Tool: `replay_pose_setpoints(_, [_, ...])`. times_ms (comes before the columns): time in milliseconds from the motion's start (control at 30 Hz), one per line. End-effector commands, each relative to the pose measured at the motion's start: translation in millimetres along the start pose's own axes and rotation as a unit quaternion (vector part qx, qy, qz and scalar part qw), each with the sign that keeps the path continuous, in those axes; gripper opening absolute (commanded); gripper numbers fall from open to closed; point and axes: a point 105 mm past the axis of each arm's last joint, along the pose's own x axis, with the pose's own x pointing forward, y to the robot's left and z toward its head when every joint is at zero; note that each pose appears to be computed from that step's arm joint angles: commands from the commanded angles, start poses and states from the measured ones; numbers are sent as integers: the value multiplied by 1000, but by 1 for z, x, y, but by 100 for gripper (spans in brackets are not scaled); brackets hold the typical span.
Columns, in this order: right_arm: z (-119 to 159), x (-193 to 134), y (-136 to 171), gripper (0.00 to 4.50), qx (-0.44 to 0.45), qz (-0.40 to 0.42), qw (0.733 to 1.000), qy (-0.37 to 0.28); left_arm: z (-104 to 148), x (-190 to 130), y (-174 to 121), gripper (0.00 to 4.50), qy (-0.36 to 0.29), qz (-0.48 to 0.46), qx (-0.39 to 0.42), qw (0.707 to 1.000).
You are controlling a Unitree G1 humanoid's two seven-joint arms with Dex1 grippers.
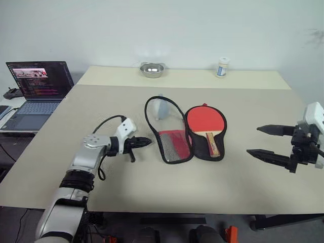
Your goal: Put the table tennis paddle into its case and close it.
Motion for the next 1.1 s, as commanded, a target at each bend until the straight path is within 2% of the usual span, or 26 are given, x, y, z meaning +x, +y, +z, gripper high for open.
replay_pose_setpoints(33, [11,-14,-4,450,-26,-22,999,-8,36,14,3,7,-42,-15,30,999])
replay_pose_setpoints(267, [5,-20,-3,450,-15,-26,1000,3,100,69,-9,7,-123,-54,33,990])
replay_pose_setpoints(400, [3,-18,-4,450,-7,-30,1000,1,116,98,-20,7,-136,-58,40,988])
replay_pose_setpoints(533, [2,-11,-9,450,9,-37,999,-9,120,114,-26,7,-141,-53,43,988])
replay_pose_setpoints(667, [-2,3,-19,450,38,-53,998,-18,122,105,-21,7,-168,-42,62,983])
replay_pose_setpoints(900, [-11,46,-34,450,71,-79,994,-36,113,63,-8,7,-194,-46,67,978])
replay_pose_setpoints(1000, [-25,67,-44,450,85,-98,992,-9,110,45,-12,7,-199,-63,67,976])
replay_pose_setpoints(1100, [-32,88,-54,450,126,-109,986,-14,108,26,-22,7,-203,-86,68,973])
